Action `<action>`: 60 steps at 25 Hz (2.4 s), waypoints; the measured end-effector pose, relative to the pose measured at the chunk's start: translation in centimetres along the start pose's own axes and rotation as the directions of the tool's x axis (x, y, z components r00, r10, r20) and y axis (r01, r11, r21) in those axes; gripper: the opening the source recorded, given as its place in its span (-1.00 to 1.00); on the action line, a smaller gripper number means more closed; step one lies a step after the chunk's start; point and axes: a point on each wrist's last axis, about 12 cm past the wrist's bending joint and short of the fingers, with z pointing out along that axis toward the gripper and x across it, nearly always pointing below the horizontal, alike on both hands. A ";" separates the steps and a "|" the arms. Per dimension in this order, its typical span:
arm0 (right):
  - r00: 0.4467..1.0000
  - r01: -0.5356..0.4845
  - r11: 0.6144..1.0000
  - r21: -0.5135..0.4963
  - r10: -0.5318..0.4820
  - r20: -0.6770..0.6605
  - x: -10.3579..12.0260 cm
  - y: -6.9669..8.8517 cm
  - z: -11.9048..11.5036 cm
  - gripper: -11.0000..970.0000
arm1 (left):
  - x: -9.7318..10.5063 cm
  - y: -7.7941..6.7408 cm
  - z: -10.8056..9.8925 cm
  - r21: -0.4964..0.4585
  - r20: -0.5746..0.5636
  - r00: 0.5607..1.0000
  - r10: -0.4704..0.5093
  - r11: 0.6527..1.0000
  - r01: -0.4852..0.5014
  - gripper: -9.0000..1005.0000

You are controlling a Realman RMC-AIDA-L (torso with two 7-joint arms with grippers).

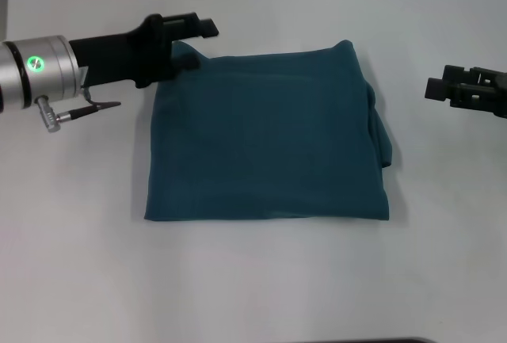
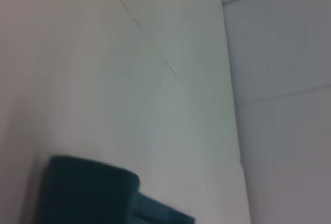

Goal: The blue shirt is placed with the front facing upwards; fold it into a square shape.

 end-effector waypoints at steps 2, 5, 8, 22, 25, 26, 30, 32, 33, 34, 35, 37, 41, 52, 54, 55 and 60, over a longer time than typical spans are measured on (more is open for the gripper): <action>1.000 0.003 1.000 -0.002 -0.003 -0.001 0.0 0.0 0.1 0.94 | -0.2 0.3 0.2 -0.020 0.038 0.999 0.001 1.000 0.000 0.35; 1.000 0.004 1.000 -0.005 -0.004 -0.002 0.0 0.1 0.2 0.94 | -0.4 0.9 0.3 -0.061 0.071 0.998 0.002 0.998 0.002 0.35; 1.000 0.001 1.000 -0.003 -0.001 -0.002 0.1 0.1 0.2 0.94 | -0.2 1.6 0.6 -0.102 0.076 0.997 0.003 0.995 0.005 0.35; 1.000 -0.007 1.000 -0.007 0.007 0.000 0.1 0.1 0.0 0.94 | -0.8 1.2 -1.4 -0.053 0.085 0.996 0.008 0.999 -0.003 0.35; 1.000 -0.009 1.000 -0.003 0.009 0.002 0.2 0.1 0.0 0.94 | -0.6 1.2 -1.3 -0.054 0.071 0.997 0.013 0.998 -0.009 0.34; 1.000 -0.010 1.000 -0.003 0.010 0.003 0.2 0.1 0.1 0.94 | -0.4 1.3 -1.0 -0.058 0.063 0.998 0.015 0.998 -0.012 0.34; 1.000 -0.012 1.000 -0.008 0.012 0.001 0.3 0.2 0.2 0.94 | 0.2 1.5 0.3 -0.097 0.050 0.998 0.029 0.995 -0.024 0.35; 1.000 -0.012 1.000 -0.009 0.012 0.001 0.3 0.2 0.2 0.94 | 0.5 1.8 0.6 -0.117 0.036 0.999 0.023 0.993 -0.019 0.35; 1.000 -0.013 1.000 -0.009 0.013 0.000 0.3 0.2 0.1 0.94 | 0.6 1.8 0.6 -0.119 0.029 0.999 0.018 0.993 -0.015 0.35; 1.000 -0.015 1.000 -0.008 0.015 0.000 0.3 0.2 0.0 0.94 | 0.7 2.0 0.4 -0.115 0.021 1.000 0.009 0.993 -0.006 0.35; 1.000 -0.017 1.000 -0.007 0.017 0.000 0.3 0.2 -0.1 0.94 | 0.8 2.0 0.2 -0.106 0.019 1.000 0.004 0.994 -0.002 0.35; 1.000 -0.023 1.000 -0.005 0.023 0.000 0.3 0.1 -0.2 0.94 | 0.7 1.8 -0.7 -0.072 0.027 1.000 0.002 0.997 0.000 0.35; 1.000 -0.029 1.000 -0.007 0.029 0.000 0.4 0.2 -0.2 0.94 | 1.1 1.4 -1.7 -0.019 0.019 1.000 -0.001 1.000 0.001 0.35; 1.000 -0.027 1.000 -0.010 0.027 0.001 0.3 0.2 -0.1 0.94 | 1.5 2.7 -1.1 -0.094 0.020 1.000 -0.019 0.995 0.020 0.35; 1.000 -0.028 1.000 -0.010 0.028 0.001 0.4 0.2 -0.2 0.94 | 1.3 2.9 -0.9 -0.117 0.033 0.999 -0.012 0.993 0.016 0.34; 1.000 -0.029 1.000 -0.010 0.029 0.001 0.4 0.2 -0.1 0.94 | 1.3 2.9 -0.7 -0.123 0.036 0.999 -0.009 0.992 0.013 0.34; 1.000 -0.029 1.000 -0.012 0.029 0.002 0.4 0.2 -0.1 0.94 | 1.3 2.5 -0.6 -0.109 0.022 1.000 0.003 0.994 -0.001 0.34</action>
